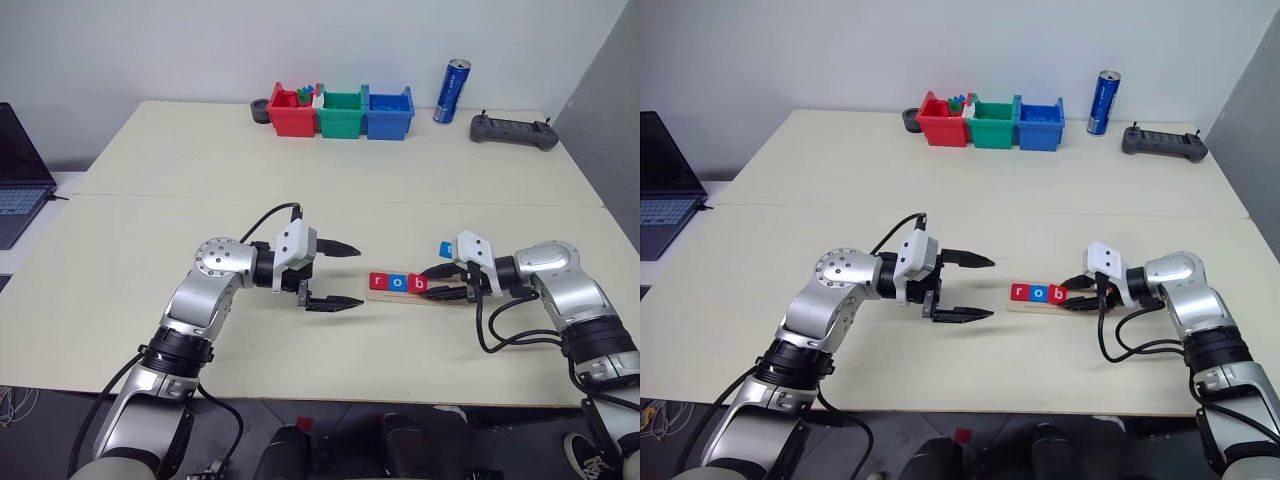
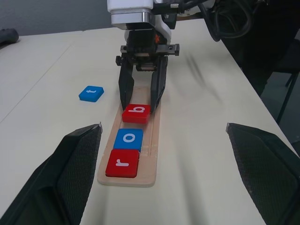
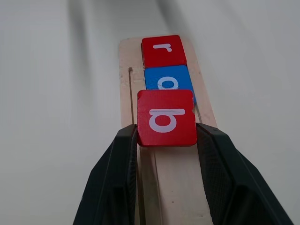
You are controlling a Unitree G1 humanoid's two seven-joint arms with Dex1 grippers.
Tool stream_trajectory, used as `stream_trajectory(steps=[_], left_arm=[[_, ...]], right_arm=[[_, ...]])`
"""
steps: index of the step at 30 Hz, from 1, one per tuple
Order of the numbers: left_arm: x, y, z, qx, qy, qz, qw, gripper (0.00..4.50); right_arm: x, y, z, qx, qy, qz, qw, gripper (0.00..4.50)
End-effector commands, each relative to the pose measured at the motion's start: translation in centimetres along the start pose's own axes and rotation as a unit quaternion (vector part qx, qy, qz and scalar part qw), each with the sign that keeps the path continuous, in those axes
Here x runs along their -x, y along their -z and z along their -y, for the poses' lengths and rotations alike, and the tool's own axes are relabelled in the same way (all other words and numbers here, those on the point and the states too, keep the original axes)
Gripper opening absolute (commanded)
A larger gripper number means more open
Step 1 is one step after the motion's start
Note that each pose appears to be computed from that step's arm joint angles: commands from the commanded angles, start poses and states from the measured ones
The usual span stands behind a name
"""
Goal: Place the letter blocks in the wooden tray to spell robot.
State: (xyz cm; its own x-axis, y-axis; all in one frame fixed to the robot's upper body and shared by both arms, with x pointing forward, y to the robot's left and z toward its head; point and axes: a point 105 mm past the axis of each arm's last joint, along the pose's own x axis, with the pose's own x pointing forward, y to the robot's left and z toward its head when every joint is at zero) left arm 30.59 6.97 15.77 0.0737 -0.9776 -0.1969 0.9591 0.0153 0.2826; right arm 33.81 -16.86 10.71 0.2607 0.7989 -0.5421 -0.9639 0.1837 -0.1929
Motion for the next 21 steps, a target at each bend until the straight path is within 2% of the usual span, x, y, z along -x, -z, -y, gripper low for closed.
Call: stream_trajectory(steps=[1, 17, 21], left_arm=[[-0.27, -1.04, -0.06, -0.022, 0.005, 0.01, 1.0, 4.5], [-0.17, -1.09, -0.04, -0.023, 0.003, 0.009, 1.0, 4.5], [-0.2, -1.1, -0.03, -0.023, 0.004, 0.009, 1.0, 4.5]], right_arm=[[0.52, -0.81, 0.79, 0.021, 0.011, 0.001, 1.0, 1.46], [0.1, -1.14, 0.95, 0.01, 0.004, 0.011, 1.0, 1.46], [0.28, -1.32, 0.99, 0.004, 0.002, 0.014, 1.0, 2.85]])
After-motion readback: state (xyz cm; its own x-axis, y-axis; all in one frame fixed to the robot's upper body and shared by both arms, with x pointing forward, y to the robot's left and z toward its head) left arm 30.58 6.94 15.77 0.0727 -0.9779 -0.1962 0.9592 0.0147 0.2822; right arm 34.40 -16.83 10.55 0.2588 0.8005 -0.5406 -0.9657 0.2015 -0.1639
